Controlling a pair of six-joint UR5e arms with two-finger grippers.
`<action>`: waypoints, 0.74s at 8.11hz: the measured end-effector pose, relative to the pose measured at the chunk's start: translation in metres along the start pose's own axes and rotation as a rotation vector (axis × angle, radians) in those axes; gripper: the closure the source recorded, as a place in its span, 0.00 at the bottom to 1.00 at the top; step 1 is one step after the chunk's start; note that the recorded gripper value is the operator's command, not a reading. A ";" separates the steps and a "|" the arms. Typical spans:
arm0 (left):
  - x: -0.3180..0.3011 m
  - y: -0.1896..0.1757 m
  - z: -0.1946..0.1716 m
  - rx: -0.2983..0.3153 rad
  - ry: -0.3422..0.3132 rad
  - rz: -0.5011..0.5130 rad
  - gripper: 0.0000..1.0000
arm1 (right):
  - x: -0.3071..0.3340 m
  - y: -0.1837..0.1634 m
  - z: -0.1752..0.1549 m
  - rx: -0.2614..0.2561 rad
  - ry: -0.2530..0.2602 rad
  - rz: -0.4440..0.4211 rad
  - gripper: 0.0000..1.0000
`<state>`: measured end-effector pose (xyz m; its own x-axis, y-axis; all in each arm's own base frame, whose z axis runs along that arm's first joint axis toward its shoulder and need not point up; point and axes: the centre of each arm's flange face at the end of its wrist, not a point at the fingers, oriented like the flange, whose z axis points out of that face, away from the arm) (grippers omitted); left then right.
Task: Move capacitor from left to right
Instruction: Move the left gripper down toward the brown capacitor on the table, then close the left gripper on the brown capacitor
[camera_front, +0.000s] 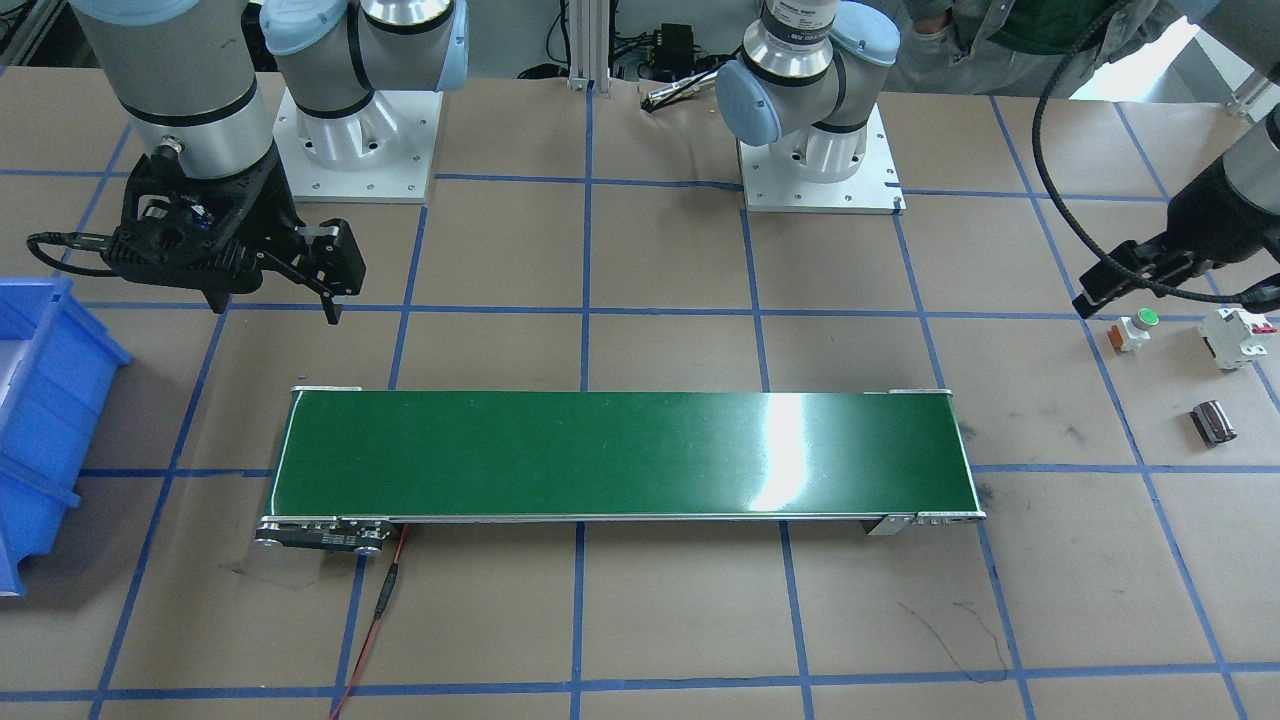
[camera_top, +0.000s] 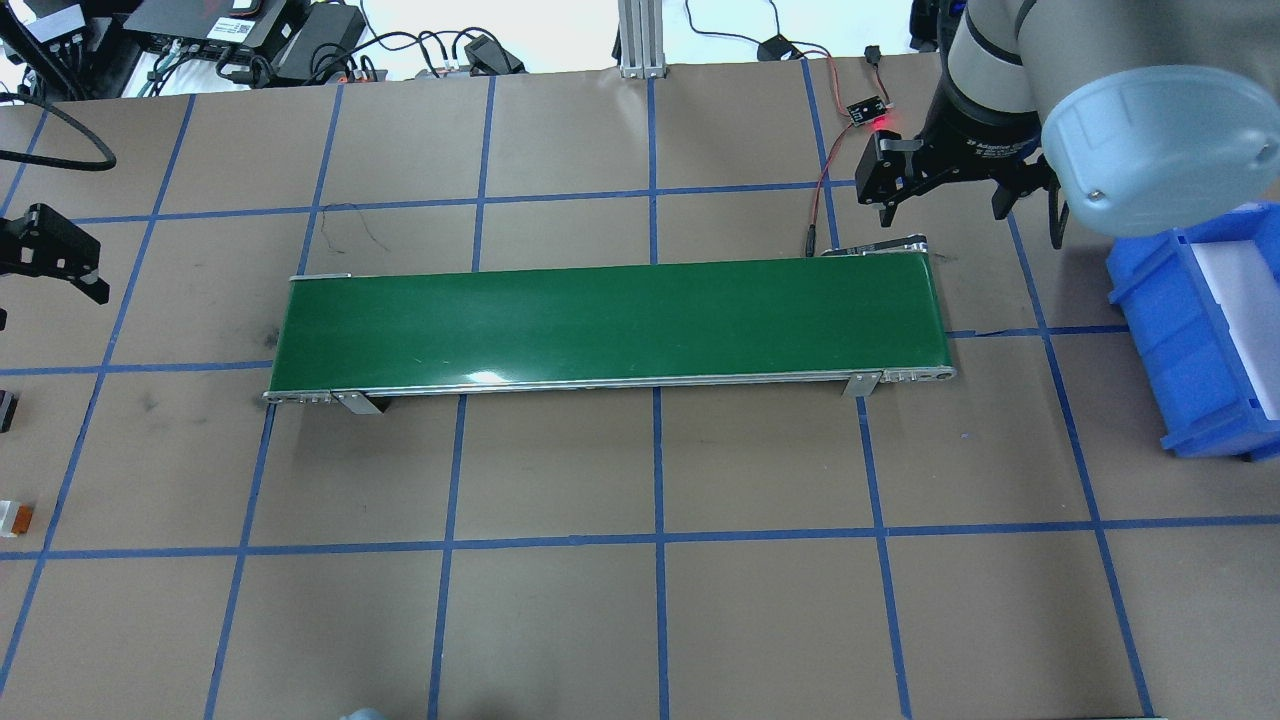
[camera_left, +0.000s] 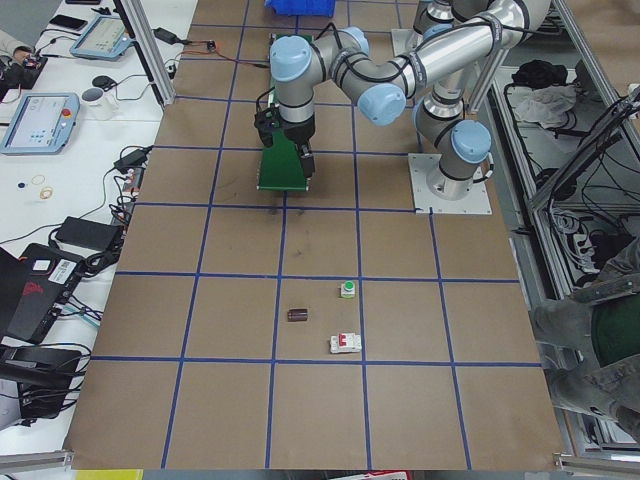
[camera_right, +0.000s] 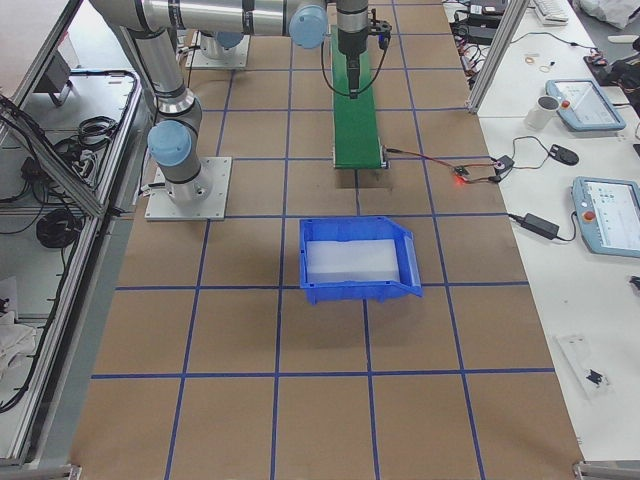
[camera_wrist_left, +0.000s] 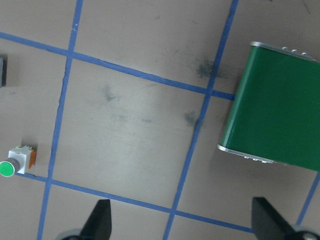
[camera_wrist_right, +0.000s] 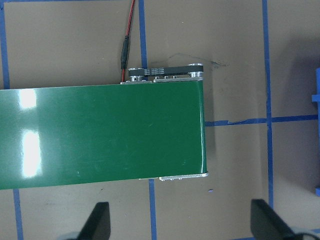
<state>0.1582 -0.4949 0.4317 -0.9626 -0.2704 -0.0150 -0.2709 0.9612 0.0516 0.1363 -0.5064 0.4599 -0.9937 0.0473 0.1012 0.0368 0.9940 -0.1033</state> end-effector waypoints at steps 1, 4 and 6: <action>-0.024 -0.009 0.016 -0.004 0.002 0.029 0.00 | -0.002 0.000 0.000 -0.001 -0.015 0.003 0.00; -0.117 -0.022 0.073 0.027 -0.011 0.035 0.00 | -0.005 0.001 0.000 -0.002 -0.050 0.005 0.00; -0.148 -0.028 0.103 0.014 -0.005 0.168 0.00 | -0.006 0.000 0.000 -0.001 -0.055 0.000 0.00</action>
<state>0.3079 -0.4760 0.3298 -0.9943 -0.1055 -0.0121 -0.1059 0.9936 0.0396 0.1423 -0.5062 0.4598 -0.9981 0.0419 0.0462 0.0370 0.9941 -0.1020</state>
